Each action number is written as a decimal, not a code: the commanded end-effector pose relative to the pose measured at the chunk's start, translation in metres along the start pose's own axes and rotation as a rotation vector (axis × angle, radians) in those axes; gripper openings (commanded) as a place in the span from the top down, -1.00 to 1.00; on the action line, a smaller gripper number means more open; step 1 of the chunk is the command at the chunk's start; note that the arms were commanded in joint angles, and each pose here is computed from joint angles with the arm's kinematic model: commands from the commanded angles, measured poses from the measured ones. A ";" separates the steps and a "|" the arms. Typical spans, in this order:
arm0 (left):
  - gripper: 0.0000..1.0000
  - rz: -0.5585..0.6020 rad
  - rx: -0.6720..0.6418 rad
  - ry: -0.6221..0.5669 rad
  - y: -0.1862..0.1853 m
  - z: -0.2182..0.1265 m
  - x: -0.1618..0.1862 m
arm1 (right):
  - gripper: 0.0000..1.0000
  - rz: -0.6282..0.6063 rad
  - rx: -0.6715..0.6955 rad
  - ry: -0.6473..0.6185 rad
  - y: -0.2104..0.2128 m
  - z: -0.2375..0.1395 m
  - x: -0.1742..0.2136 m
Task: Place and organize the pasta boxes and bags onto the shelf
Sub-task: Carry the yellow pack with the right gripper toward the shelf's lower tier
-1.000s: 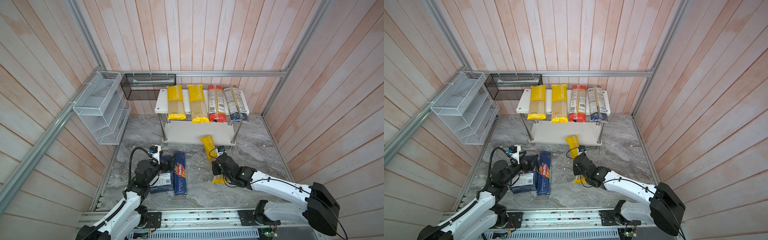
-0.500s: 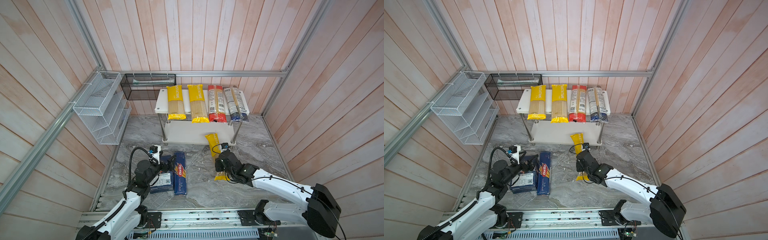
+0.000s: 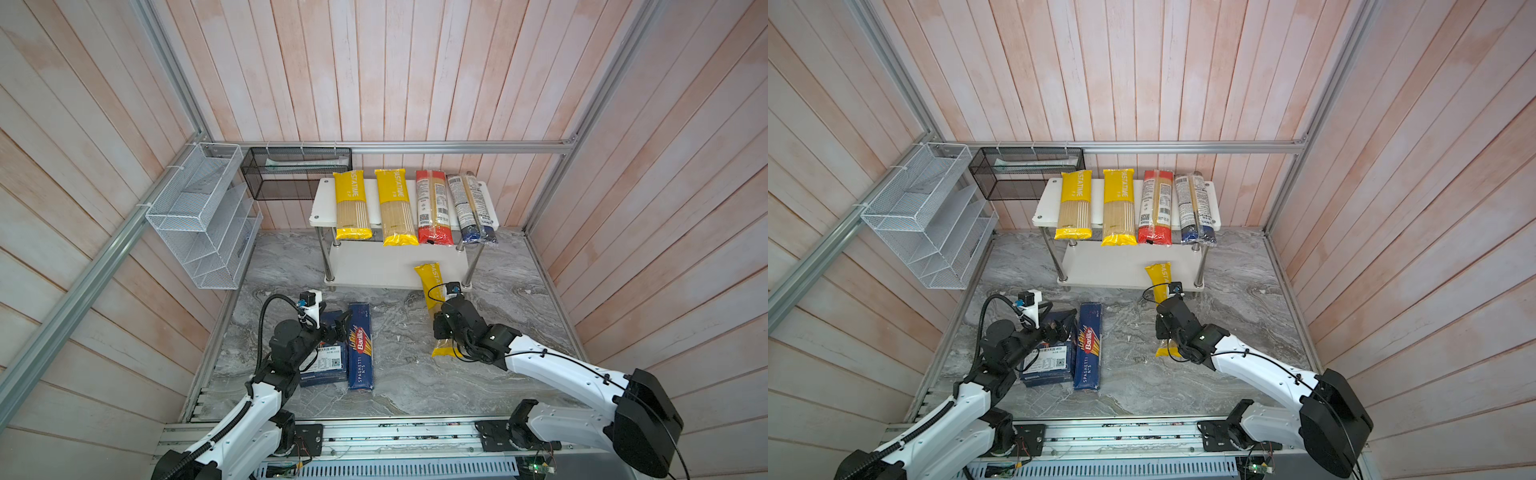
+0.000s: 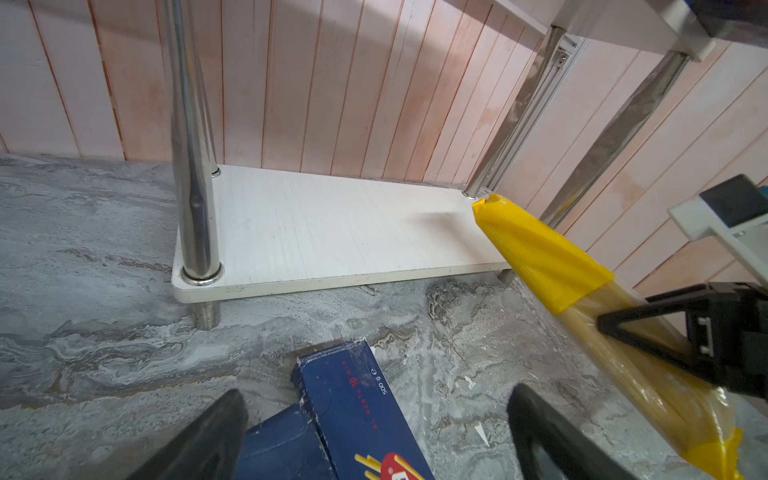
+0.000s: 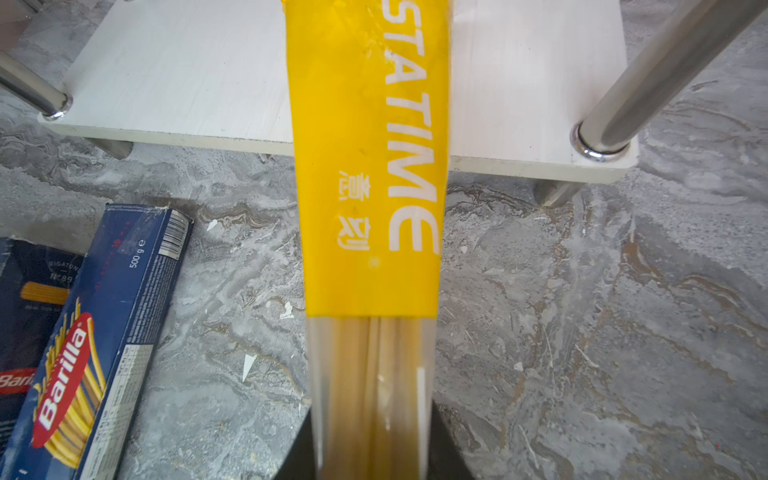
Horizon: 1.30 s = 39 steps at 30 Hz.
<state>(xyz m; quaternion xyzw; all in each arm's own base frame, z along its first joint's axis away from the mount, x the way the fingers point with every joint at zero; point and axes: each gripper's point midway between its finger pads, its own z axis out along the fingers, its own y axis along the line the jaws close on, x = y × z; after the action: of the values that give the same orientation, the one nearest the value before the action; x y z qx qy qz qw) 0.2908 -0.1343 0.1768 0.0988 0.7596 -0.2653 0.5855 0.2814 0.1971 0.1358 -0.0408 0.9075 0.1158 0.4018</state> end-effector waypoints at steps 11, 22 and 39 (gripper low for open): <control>-0.99 0.019 -0.001 -0.006 0.000 0.003 -0.004 | 0.71 0.068 0.006 -0.190 -0.007 -0.013 -0.076; -1.00 0.023 -0.002 -0.014 0.000 0.002 -0.005 | 0.71 0.056 0.050 -0.191 -0.026 0.003 -0.088; -1.00 0.023 -0.005 -0.015 0.000 0.001 -0.006 | 0.71 0.069 0.087 -0.252 -0.045 0.029 -0.125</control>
<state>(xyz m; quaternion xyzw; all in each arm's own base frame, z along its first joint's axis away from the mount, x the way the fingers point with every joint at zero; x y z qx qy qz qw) 0.2919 -0.1345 0.1716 0.0993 0.7649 -0.2631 0.5795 0.3625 0.1499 0.1443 0.0035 0.9025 0.0624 0.4261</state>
